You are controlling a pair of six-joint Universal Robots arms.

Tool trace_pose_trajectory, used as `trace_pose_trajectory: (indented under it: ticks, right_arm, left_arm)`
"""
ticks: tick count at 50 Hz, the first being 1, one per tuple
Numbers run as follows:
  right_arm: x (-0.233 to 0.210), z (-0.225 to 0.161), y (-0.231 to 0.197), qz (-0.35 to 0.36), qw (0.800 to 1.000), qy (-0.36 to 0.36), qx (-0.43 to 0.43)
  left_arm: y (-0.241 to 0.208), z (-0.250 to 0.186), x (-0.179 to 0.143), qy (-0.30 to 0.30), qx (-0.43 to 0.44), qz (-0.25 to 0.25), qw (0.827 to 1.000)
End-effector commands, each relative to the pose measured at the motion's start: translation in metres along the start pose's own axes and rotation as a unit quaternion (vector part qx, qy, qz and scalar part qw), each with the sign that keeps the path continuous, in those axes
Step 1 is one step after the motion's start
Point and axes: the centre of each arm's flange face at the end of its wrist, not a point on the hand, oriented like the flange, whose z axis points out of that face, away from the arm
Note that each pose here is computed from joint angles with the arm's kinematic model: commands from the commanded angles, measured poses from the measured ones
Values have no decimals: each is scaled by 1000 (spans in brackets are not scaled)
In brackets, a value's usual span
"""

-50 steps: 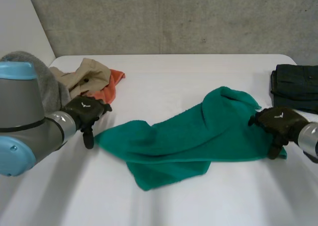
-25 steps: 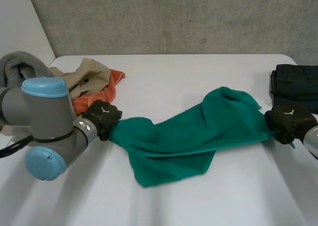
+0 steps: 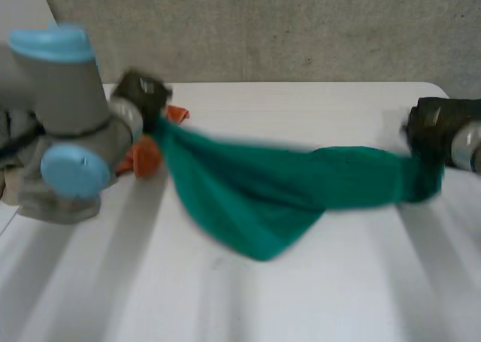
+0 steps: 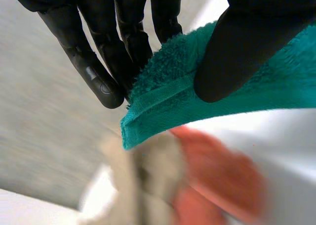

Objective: Fold the laundry.

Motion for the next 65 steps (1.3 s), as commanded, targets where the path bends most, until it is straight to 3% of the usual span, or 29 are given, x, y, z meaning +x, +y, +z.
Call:
trace_pose_trajectory:
  ticks: [1,5,8,15,20,28,35,38,44,49,52,55,65]
  right_arm:
    - [119,8,-114,97,904,286,301]
    - [135,-9,-147,109,868,310,373]
    - [133,-11,-153,102,870,296,380]
    - [101,0,-137,99,907,217,348]
    - [77,11,-102,109,934,176,292]
    - [-7,17,-20,120,976,37,177]
    - [-52,8,41,72,994,-27,76]
    - [-57,-2,53,54,997,-45,36]
    - [-46,-57,57,-25,992,-103,-63]
    - [-25,-114,61,-72,966,-181,-171]
    - [-25,-129,60,-79,950,-230,-196]
    - [-28,-128,57,-81,951,-231,-190]
    - [-39,-69,58,-77,978,-152,-116]
  left_arm:
    - [-133,-17,-99,-179,249,-93,947]
    - [-150,-27,-114,-209,281,-102,931]
    - [-149,-29,-115,-211,276,-102,932]
    - [-108,-17,-105,-203,194,-105,954]
    - [-71,-5,-80,-171,148,-97,969]
    - [22,12,-3,-60,31,-81,994]
    - [83,-2,42,-3,-83,-67,994]
    - [89,-15,47,13,-108,-57,992]
    - [77,-73,46,68,-164,-8,984]
    - [70,-137,54,140,-230,52,962]
    - [73,-159,59,176,-262,76,946]
    - [75,-169,67,198,-274,90,937]
    - [60,-111,65,126,-230,78,962]
